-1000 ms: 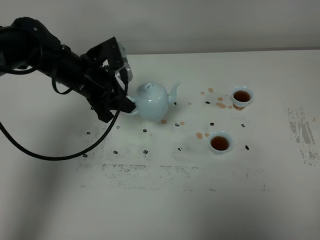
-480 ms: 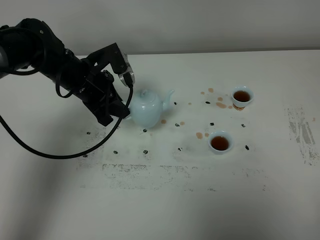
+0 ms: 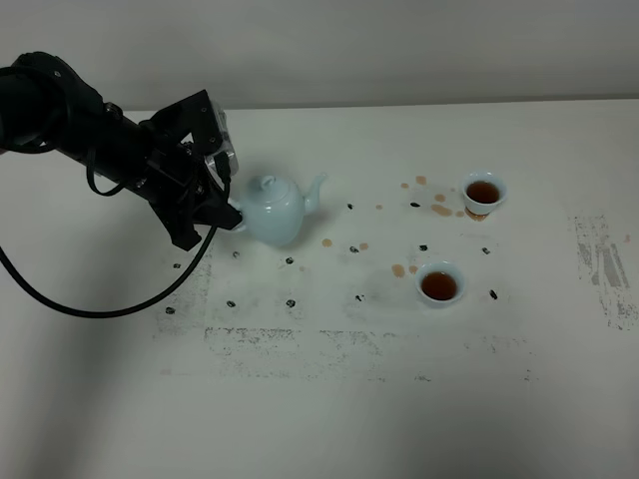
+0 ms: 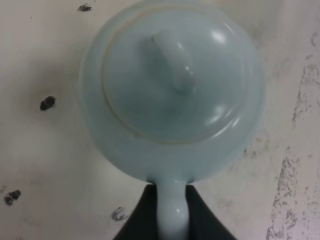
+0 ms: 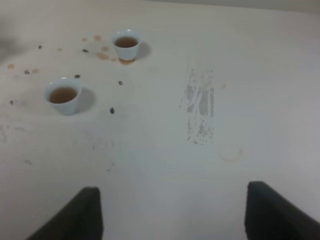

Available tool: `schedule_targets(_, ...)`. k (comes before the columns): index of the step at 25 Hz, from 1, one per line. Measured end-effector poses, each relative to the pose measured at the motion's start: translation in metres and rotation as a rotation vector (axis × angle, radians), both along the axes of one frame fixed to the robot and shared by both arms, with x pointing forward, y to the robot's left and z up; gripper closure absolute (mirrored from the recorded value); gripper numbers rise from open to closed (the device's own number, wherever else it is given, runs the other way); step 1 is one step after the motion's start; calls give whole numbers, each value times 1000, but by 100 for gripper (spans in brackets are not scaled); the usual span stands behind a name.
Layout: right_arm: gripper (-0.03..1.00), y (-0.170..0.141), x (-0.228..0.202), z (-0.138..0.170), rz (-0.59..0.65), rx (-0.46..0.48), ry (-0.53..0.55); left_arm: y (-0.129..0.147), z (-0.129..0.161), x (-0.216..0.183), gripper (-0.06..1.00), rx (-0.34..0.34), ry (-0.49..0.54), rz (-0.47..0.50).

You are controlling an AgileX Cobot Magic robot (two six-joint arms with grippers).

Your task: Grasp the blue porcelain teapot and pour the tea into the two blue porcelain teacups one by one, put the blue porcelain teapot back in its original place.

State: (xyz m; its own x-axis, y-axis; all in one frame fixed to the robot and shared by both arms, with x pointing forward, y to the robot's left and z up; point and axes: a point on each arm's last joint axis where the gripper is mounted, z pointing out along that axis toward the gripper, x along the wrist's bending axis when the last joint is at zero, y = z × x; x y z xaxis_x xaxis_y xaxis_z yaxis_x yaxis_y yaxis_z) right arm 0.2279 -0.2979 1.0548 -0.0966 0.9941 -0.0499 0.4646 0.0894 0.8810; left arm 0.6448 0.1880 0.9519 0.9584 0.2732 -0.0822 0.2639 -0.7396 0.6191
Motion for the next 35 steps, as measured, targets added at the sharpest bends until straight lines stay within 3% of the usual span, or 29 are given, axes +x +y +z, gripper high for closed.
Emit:
schedule_targets(15, 39, 0, 0, 0, 0, 0, 0, -4, -39, 6, 94, -5, 27, -24)
schedule_targets(35, 39, 0, 0, 0, 0, 0, 0, -12, -52, 9, 94, 12, -8, -47)
